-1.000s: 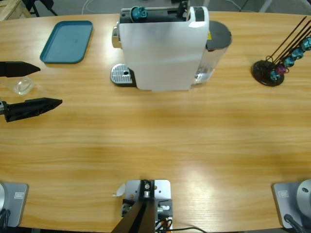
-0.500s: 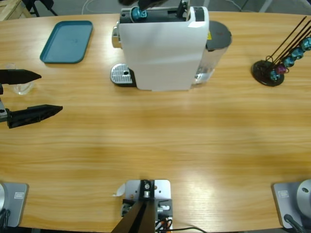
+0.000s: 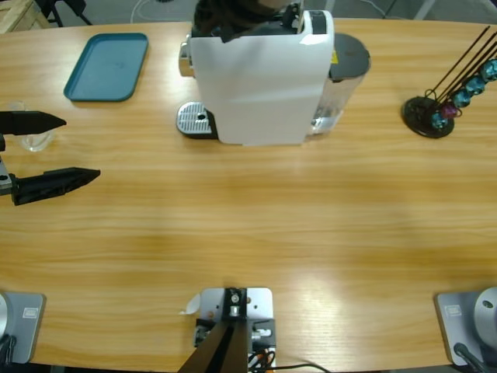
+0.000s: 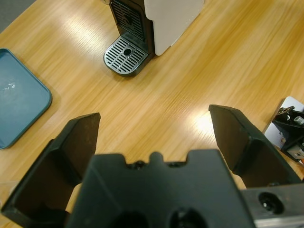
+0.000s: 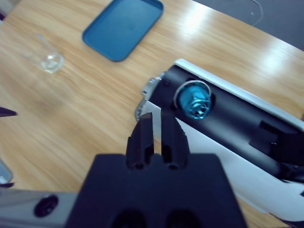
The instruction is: Pour coffee
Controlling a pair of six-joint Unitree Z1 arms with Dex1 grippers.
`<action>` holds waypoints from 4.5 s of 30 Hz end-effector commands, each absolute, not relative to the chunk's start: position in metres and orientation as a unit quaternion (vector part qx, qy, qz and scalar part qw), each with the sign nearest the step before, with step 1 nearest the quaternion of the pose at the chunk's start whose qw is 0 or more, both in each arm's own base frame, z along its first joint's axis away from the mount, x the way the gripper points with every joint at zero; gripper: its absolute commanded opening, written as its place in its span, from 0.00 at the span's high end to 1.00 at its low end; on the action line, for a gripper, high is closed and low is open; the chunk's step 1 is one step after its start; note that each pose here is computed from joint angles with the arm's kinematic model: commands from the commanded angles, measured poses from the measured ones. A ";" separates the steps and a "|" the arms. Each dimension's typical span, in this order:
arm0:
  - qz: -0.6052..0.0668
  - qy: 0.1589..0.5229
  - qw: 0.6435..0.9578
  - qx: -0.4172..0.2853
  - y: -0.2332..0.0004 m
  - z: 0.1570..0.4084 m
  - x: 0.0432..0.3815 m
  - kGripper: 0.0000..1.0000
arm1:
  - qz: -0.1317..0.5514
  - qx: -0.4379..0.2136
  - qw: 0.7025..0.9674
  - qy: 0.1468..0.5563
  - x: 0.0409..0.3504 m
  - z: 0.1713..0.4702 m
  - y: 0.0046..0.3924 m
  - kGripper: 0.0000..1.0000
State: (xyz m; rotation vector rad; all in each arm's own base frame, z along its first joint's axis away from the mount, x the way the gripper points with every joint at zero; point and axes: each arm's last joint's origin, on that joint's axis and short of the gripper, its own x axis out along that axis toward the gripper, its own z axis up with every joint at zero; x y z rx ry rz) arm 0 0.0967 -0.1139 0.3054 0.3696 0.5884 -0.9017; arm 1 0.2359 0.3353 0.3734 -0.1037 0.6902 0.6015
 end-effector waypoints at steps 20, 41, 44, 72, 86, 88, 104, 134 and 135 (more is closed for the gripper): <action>-0.423 0.303 0.835 0.180 -0.117 0.290 0.099 0.00 | 0.242 -0.053 0.907 0.341 0.259 0.367 0.319 1.00; -0.425 0.297 0.836 0.177 -0.117 0.291 0.099 0.00 | 0.327 0.017 0.896 0.301 0.221 0.424 0.311 1.00; -0.427 0.293 0.838 0.175 -0.116 0.292 0.098 0.00 | 0.327 0.013 0.892 0.312 0.222 0.423 0.312 0.92; -0.426 0.304 0.833 0.180 -0.120 0.287 0.100 0.00 | 0.267 -0.071 0.877 0.394 0.270 0.363 0.348 1.00; -0.426 0.304 0.833 0.179 -0.119 0.286 0.100 0.00 | 0.239 -0.084 0.886 0.389 0.272 0.358 0.346 1.00; -0.426 0.305 0.833 0.179 -0.119 0.286 0.100 0.00 | 0.247 -0.080 0.886 0.385 0.271 0.363 0.346 1.00; -0.426 0.305 0.833 0.179 -0.120 0.285 0.100 0.00 | 0.253 -0.093 0.876 0.399 0.274 0.352 0.351 1.00; -0.431 0.290 0.837 0.173 -0.122 0.291 0.102 0.00 | 0.318 -0.088 0.882 0.336 0.215 0.421 0.313 1.00; -0.431 0.289 0.837 0.172 -0.122 0.291 0.102 0.00 | 0.332 -0.087 0.876 0.340 0.212 0.422 0.311 0.96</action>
